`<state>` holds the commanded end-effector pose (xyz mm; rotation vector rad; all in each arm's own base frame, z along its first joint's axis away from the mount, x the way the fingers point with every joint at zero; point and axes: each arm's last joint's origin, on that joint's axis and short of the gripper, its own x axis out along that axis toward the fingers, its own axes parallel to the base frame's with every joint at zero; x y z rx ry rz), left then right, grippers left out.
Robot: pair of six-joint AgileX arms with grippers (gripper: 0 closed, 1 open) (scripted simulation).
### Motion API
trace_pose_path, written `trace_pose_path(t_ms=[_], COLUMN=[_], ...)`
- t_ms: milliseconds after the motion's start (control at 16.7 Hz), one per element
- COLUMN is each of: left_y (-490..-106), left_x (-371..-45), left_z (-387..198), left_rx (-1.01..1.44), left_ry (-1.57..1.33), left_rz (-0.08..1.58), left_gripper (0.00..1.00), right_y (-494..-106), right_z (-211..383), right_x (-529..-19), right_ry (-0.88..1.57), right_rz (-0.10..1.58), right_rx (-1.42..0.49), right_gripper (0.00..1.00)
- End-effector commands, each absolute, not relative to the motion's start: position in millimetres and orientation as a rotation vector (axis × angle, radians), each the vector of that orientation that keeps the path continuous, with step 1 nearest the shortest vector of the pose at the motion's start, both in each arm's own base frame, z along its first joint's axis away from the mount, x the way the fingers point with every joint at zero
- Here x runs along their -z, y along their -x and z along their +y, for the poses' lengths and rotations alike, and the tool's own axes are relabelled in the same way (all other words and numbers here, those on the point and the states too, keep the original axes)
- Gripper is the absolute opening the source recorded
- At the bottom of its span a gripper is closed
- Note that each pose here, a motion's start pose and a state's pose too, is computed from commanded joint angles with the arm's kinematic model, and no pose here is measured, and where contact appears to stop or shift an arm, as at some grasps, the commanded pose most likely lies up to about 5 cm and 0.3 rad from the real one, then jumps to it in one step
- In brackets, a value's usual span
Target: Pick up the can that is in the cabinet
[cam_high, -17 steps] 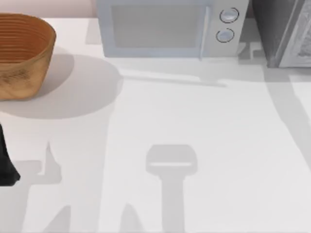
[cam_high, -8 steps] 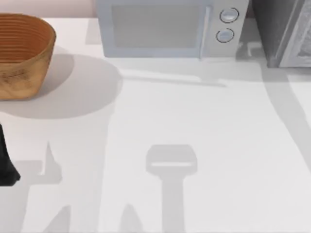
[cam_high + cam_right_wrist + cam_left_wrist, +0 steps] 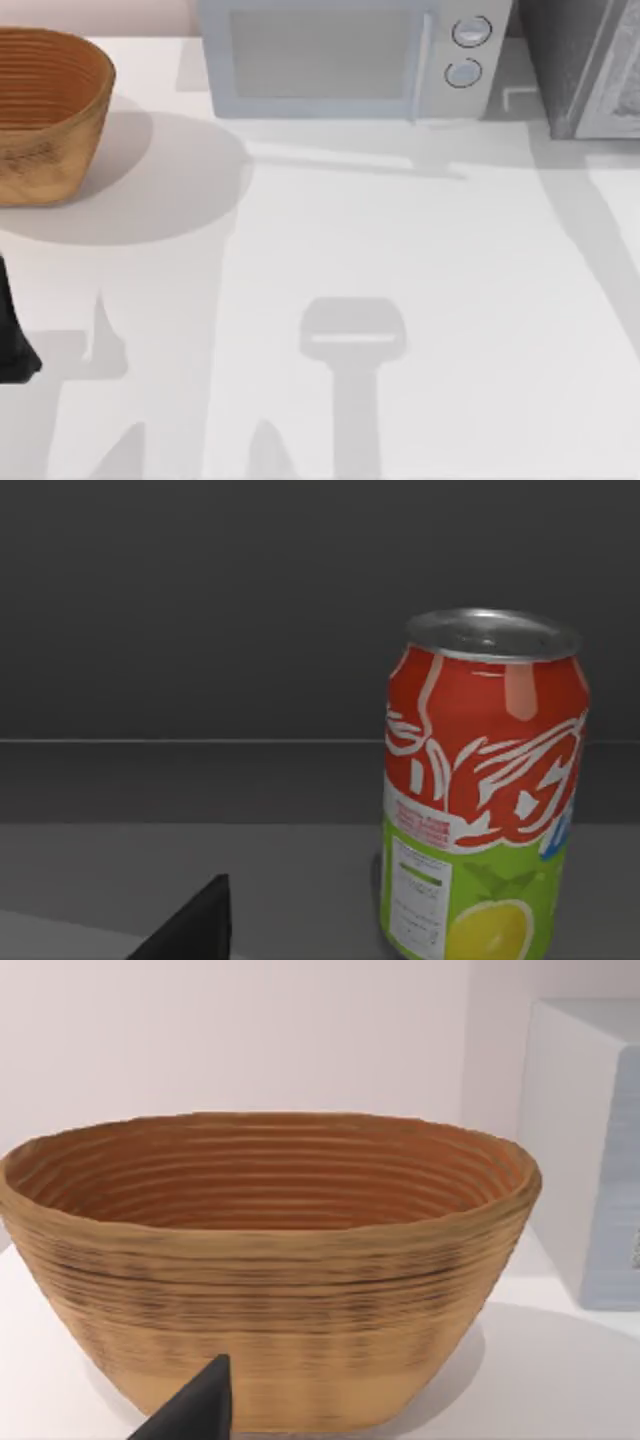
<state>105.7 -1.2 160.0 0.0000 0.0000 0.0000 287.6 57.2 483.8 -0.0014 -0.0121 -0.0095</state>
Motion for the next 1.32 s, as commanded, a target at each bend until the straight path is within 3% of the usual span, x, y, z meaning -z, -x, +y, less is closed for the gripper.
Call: trace_pose_path(t_ms=[480, 780, 1320], left_y=[-105.7, -105.7, -105.7], left_x=[-160.0, -160.0, -160.0], left_z=[-1.2, -1.2, -1.2], left_rx=[0.000, 0.000, 0.000], left_ry=[0.000, 0.000, 0.000], left_rz=[0.000, 0.000, 0.000], left_gripper=[1.00, 1.00, 1.00], right_y=[-344.4, -348.0, -348.0], right_z=[58.5, 58.3, 58.3], right_x=[-483.3, -483.0, -483.0], right_ry=[0.002, 0.002, 0.002], right_rz=[-0.009, -0.009, -0.009], right_rx=[0.007, 0.007, 0.007], right_gripper=[1.00, 1.00, 0.32])
